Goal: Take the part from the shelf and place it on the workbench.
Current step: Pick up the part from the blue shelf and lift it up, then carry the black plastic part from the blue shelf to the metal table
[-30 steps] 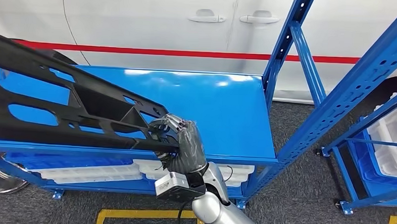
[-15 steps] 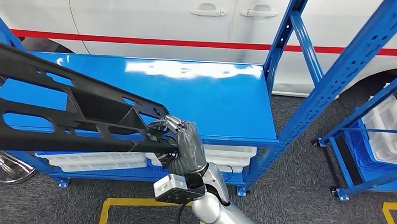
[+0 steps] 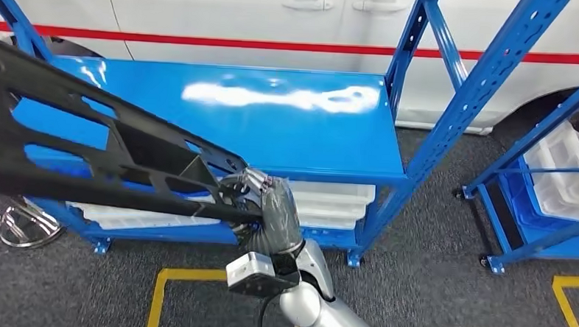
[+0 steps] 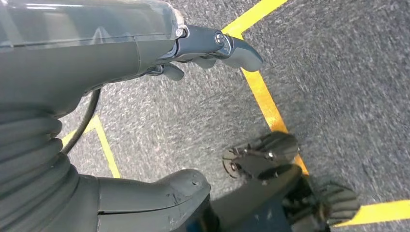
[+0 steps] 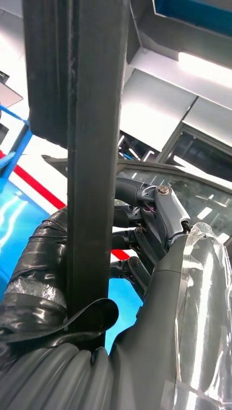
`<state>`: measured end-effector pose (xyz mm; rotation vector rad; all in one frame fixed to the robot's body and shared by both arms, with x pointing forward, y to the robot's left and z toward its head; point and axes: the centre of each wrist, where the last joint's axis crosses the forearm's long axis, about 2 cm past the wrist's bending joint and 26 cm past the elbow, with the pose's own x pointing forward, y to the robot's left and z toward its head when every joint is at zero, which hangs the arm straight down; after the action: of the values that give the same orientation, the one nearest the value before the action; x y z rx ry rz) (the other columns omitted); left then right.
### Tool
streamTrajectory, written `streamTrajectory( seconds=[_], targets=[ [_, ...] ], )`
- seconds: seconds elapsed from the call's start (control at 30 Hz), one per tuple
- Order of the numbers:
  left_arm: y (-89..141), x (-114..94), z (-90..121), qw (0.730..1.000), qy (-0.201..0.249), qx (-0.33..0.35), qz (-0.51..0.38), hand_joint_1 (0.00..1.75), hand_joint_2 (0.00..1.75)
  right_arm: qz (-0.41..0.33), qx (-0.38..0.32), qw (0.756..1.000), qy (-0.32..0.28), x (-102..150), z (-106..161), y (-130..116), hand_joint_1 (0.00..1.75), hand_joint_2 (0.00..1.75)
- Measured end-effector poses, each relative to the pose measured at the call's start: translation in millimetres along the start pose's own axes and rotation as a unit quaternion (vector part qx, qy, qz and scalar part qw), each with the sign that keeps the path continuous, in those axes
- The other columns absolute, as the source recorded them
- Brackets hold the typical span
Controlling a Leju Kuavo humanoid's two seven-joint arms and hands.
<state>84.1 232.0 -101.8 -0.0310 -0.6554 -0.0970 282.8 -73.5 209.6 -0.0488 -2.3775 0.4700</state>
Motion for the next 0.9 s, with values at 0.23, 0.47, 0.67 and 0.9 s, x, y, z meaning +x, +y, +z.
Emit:
streamTrajectory(
  seconds=[0.23,0.47,0.67,0.9],
  targets=[
    [1,-2,1,1.000,0.008,-0.002,-0.008,0.00,1.75,0.001,-0.007,1.000,0.009,-3,11,0,1.75,1.75],
    [6,-8,3,1.000,0.024,0.005,-0.019,0.00,1.75,-0.002,-0.019,1.000,0.009,-1,16,-2,1.75,1.75],
    [9,-8,3,1.000,0.016,0.002,-0.018,0.00,1.75,-0.008,-0.023,1.000,0.000,3,12,-4,1.75,1.75],
    [13,0,-1,1.000,0.010,0.008,-0.020,0.00,1.75,-0.014,-0.021,1.000,-0.001,4,11,-5,1.75,1.75]
  ],
)
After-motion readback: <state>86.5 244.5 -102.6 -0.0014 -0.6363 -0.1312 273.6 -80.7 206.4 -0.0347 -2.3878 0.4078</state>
